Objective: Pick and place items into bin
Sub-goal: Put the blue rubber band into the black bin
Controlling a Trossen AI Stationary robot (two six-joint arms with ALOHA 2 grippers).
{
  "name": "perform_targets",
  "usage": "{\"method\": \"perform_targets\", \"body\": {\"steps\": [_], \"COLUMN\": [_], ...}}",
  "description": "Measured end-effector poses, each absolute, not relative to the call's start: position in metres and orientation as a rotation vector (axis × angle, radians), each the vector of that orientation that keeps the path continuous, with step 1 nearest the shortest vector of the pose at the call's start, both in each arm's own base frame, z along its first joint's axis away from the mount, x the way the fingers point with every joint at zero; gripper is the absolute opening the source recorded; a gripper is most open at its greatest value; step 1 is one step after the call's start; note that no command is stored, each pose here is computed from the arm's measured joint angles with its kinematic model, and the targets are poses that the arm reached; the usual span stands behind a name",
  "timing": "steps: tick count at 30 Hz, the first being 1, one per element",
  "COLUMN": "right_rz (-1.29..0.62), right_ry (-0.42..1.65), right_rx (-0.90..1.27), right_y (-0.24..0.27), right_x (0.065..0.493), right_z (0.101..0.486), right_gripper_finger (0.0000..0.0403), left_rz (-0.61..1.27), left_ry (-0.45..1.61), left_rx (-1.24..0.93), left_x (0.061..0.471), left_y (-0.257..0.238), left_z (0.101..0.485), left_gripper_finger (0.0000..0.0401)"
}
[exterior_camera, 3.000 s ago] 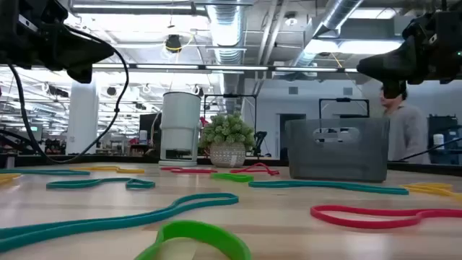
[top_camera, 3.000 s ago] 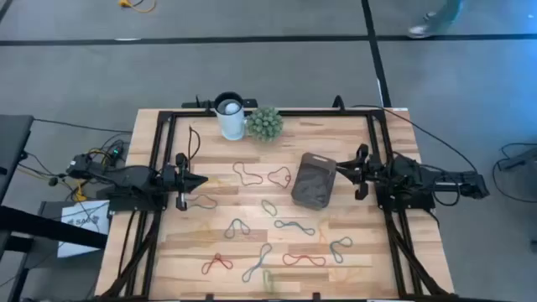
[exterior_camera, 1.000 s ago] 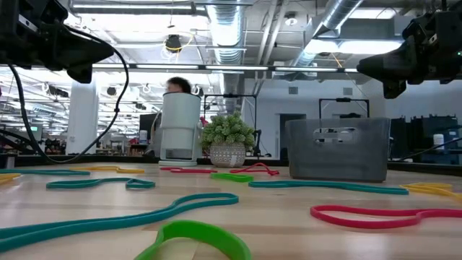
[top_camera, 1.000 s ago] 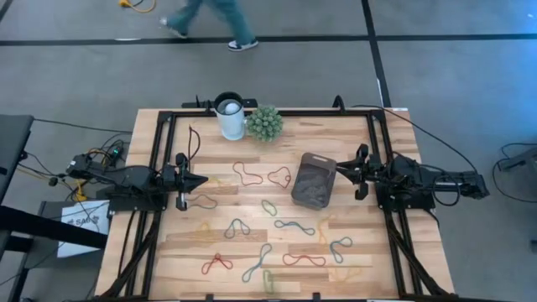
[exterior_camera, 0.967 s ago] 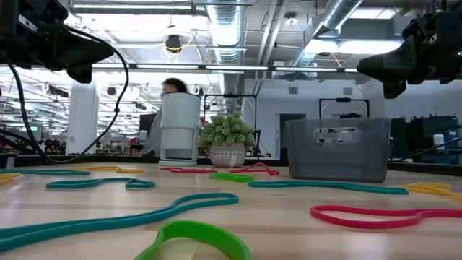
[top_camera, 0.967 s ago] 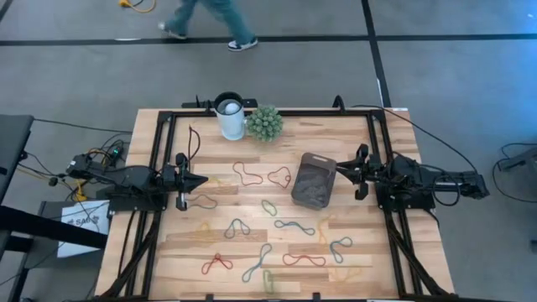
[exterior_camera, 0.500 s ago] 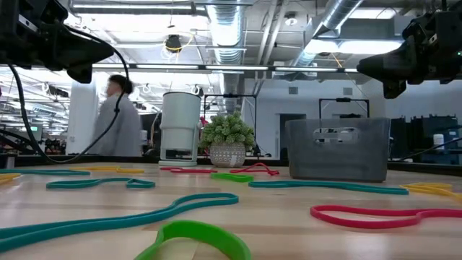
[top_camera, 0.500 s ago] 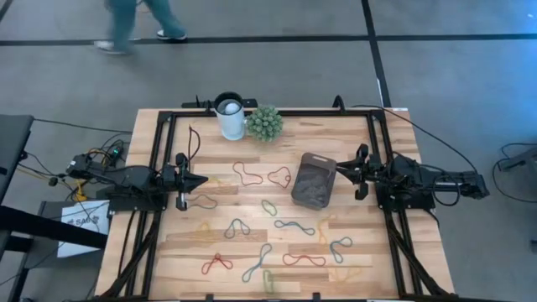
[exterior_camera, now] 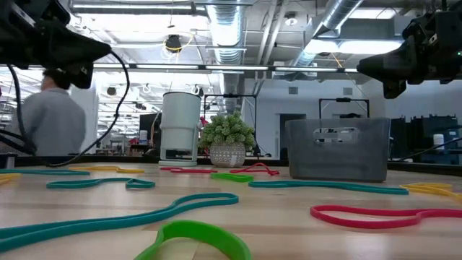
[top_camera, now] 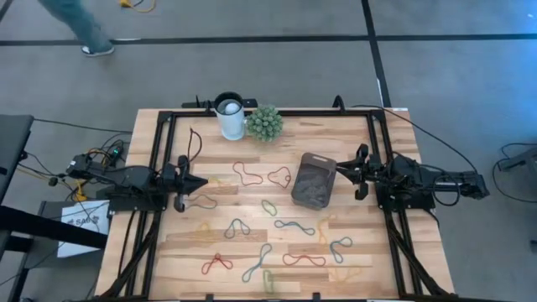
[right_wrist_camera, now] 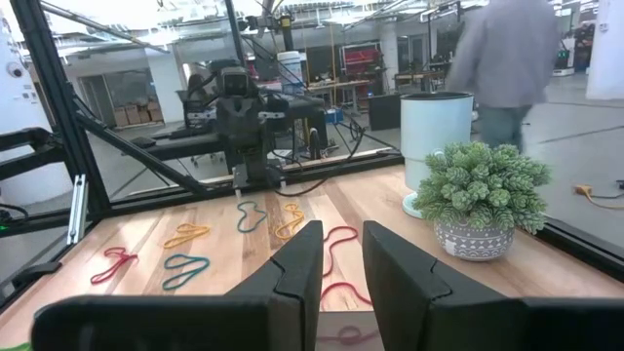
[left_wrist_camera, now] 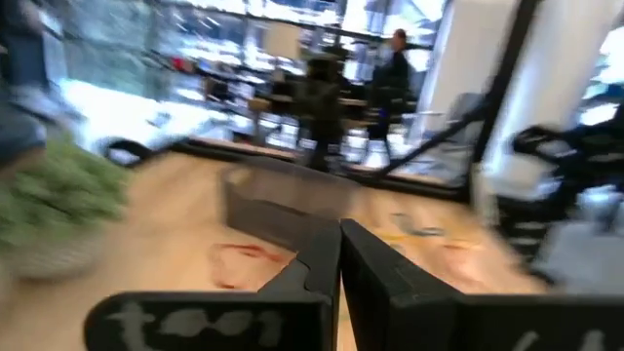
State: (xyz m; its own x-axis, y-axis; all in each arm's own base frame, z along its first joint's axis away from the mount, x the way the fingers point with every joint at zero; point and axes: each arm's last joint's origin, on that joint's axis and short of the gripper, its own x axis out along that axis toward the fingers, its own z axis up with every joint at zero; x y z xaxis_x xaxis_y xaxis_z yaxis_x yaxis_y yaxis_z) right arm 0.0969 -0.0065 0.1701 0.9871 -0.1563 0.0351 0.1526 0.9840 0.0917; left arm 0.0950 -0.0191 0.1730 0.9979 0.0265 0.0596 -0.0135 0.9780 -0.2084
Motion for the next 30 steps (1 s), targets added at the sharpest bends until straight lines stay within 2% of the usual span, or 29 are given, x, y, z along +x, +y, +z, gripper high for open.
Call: {"method": "perform_targets", "body": {"steps": [13, 22, 30], "right_rz": [-0.156, -0.156, -0.155], "right_ry": [-0.042, -0.042, -0.042], "right_rx": [0.089, 0.089, 0.089], "right_y": [-0.0065, -0.0065, -0.0064], "right_x": [0.0969, 0.0969, 0.0969], "right_z": [0.17, 0.1699, 0.17], "right_gripper_finger": [0.007, 0.007, 0.007], "left_rz": [-0.067, -0.285, -0.234], "left_ry": [-0.041, 0.039, 0.073], "left_rx": [-0.152, -0.28, -0.229], "left_x": [0.0951, 0.0947, 0.0982], "left_y": [-0.0217, -0.0283, -0.0281], "left_z": [0.1715, 0.1673, 0.1636], "left_gripper_finger": [0.0, 0.0, 0.0]}}
